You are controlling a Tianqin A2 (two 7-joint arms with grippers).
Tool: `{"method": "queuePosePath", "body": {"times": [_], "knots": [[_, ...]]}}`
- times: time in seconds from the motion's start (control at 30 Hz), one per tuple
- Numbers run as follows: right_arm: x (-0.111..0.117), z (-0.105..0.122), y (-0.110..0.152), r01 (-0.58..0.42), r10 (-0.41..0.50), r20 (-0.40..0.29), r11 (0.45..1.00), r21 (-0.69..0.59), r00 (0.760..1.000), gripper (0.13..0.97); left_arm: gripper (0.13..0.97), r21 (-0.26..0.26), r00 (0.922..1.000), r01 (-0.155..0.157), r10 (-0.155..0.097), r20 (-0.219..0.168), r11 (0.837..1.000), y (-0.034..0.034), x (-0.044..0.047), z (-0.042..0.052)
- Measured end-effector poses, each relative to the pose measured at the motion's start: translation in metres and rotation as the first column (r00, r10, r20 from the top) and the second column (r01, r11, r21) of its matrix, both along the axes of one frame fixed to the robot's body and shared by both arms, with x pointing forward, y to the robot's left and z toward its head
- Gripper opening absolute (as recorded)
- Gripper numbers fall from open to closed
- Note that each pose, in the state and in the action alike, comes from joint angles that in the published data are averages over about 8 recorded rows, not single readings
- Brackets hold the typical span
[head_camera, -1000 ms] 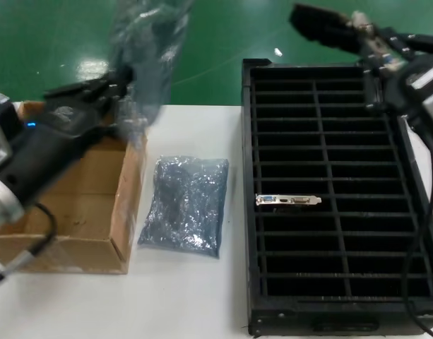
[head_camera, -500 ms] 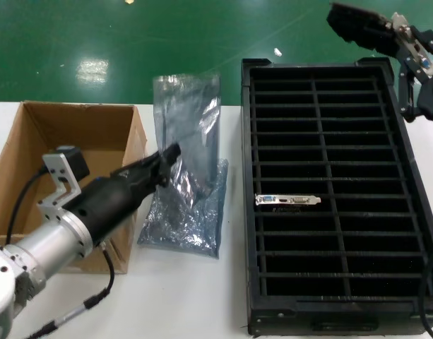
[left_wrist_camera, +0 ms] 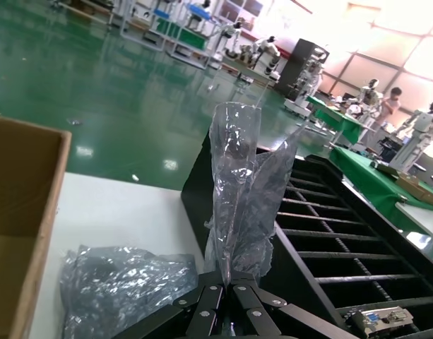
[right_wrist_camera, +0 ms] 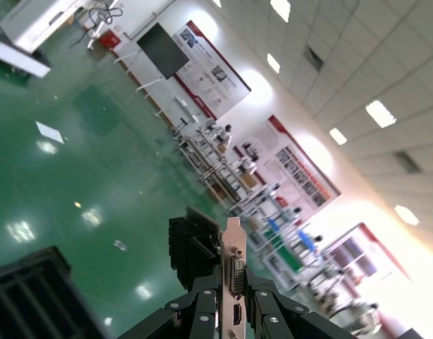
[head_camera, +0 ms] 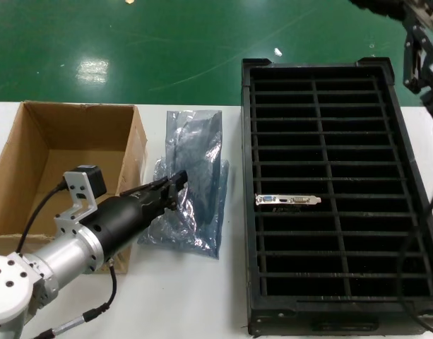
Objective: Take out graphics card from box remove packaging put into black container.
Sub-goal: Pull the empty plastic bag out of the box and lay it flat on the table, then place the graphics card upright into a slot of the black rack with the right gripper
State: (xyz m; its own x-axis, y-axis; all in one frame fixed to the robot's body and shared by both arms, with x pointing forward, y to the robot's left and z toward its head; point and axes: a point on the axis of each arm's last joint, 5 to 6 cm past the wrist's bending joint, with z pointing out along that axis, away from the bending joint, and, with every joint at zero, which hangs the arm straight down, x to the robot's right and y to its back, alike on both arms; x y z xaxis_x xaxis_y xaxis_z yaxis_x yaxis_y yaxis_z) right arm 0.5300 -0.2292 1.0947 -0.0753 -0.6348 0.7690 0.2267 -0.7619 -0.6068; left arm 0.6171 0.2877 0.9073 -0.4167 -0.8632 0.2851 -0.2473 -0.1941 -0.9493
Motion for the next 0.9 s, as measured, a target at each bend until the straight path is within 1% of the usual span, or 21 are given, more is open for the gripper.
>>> {"method": "queuePosePath", "body": {"times": [0.2,0.3,0.4,0.5,0.6,0.67,0.77,0.87,0.9], "knots": [[0.002,0.008,0.018,0.055,-0.052,0.041,0.995,-0.081,0.998,0.186,0.15,0.018,0.9998,0.011,-0.011,0.018,1.0,0.0025,0.0035,0.0],[0.003,0.012,0.028,0.109,-0.104,0.056,0.989,-0.103,0.993,0.186,0.15,0.02,0.9996,0.014,-0.014,0.023,1.0,0.0039,0.0051,0.0005],[0.003,0.018,0.038,0.186,-0.18,0.062,0.976,-0.109,0.982,0.186,0.176,0.016,0.9995,0.018,-0.018,0.027,1.0,0.0053,0.0062,0.0013],[0.002,0.027,0.045,0.279,-0.276,0.049,0.954,-0.106,0.96,0.186,0.202,0.009,0.9992,0.025,-0.026,0.031,1.0,0.0062,0.0069,0.0024],[0.001,0.039,0.049,0.369,-0.37,0.013,0.924,-0.103,0.929,0.186,0.22,0.001,0.9988,0.033,-0.033,0.036,0.999,0.0068,0.0072,0.0033],[0.0,0.047,0.051,0.419,-0.423,-0.019,0.902,-0.108,0.906,0.186,0.254,-0.003,0.9986,0.035,-0.034,0.041,0.999,0.0074,0.0073,0.0035],[-0.002,0.06,0.052,0.466,-0.476,-0.065,0.876,-0.126,0.877,0.186,0.305,-0.008,0.9981,0.033,-0.033,0.053,0.999,0.0086,0.0069,0.0032],[-0.004,0.072,0.05,0.488,-0.505,-0.098,0.858,-0.159,0.857,0.186,0.356,-0.008,0.9971,0.031,-0.03,0.07,0.999,0.0098,0.0059,0.0026],[-0.005,0.075,0.049,0.491,-0.512,-0.105,0.854,-0.173,0.853,0.186,0.356,-0.007,0.9966,0.031,-0.03,0.077,1.0,0.0101,0.0053,0.0024]]}}
